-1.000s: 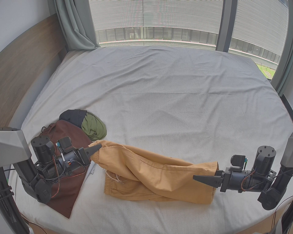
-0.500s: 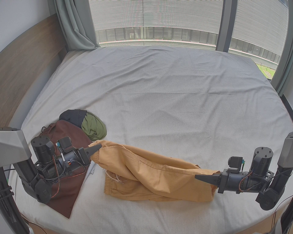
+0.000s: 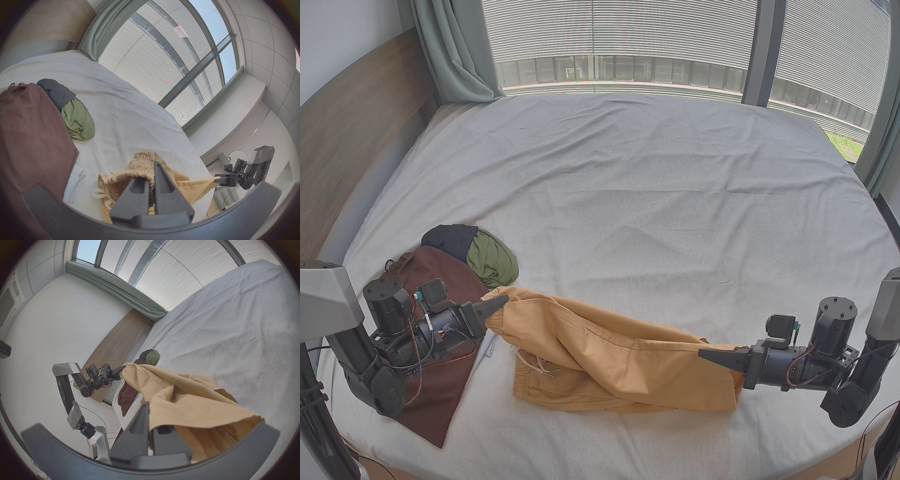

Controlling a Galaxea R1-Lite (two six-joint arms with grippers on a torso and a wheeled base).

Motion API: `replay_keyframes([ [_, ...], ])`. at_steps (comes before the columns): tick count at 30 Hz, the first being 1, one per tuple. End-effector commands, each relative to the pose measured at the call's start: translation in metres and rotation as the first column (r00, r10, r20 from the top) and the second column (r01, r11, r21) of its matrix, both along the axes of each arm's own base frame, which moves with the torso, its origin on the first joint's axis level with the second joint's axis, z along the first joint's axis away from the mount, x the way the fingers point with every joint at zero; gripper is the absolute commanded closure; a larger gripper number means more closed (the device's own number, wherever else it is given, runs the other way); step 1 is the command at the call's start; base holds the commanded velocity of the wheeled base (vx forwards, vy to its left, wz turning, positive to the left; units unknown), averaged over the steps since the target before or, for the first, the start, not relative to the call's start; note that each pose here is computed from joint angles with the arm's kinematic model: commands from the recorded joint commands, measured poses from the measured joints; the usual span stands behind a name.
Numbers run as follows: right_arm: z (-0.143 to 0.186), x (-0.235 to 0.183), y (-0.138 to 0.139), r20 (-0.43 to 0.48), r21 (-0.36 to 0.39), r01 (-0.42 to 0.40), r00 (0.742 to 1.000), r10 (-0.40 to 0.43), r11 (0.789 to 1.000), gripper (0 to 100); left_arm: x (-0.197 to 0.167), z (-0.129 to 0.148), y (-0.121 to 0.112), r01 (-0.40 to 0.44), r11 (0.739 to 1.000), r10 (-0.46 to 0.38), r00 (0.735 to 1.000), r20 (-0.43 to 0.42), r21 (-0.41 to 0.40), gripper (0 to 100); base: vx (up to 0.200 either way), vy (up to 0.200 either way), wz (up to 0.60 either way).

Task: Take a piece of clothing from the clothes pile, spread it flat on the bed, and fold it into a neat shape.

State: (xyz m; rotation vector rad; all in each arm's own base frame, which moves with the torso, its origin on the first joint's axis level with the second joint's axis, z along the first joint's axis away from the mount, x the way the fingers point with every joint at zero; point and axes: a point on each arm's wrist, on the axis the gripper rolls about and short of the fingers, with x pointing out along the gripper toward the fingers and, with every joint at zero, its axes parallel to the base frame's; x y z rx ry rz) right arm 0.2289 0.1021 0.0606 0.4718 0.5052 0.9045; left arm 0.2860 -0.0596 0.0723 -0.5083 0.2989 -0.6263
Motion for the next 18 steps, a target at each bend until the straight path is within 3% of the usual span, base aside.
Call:
replay_keyframes([
  [1, 0.002, 0.003, 0.001, 0.014, 0.006, 0.002, 1.000, -0.002, 1.000, 100, -0.001, 0.001, 0.000, 0.002, 1.000, -0.002, 1.000, 0.003, -0.001, 100, 0.000, 0.000, 0.00],
  [10, 0.012, 0.017, 0.005, 0.076, 0.023, 0.078, 0.994, -0.079, 0.997, 100, 0.000, 0.008, -0.001, 0.007, 1.000, -0.007, 0.999, 0.036, -0.005, 100, 0.000, 0.000, 0.00],
  [18, 0.018, 0.020, 0.005, 0.107, 0.035, 0.084, 0.990, -0.087, 0.996, 100, 0.001, 0.021, 0.001, 0.004, 1.000, -0.003, 0.996, 0.086, -0.013, 100, 0.000, 0.000, 0.00],
])
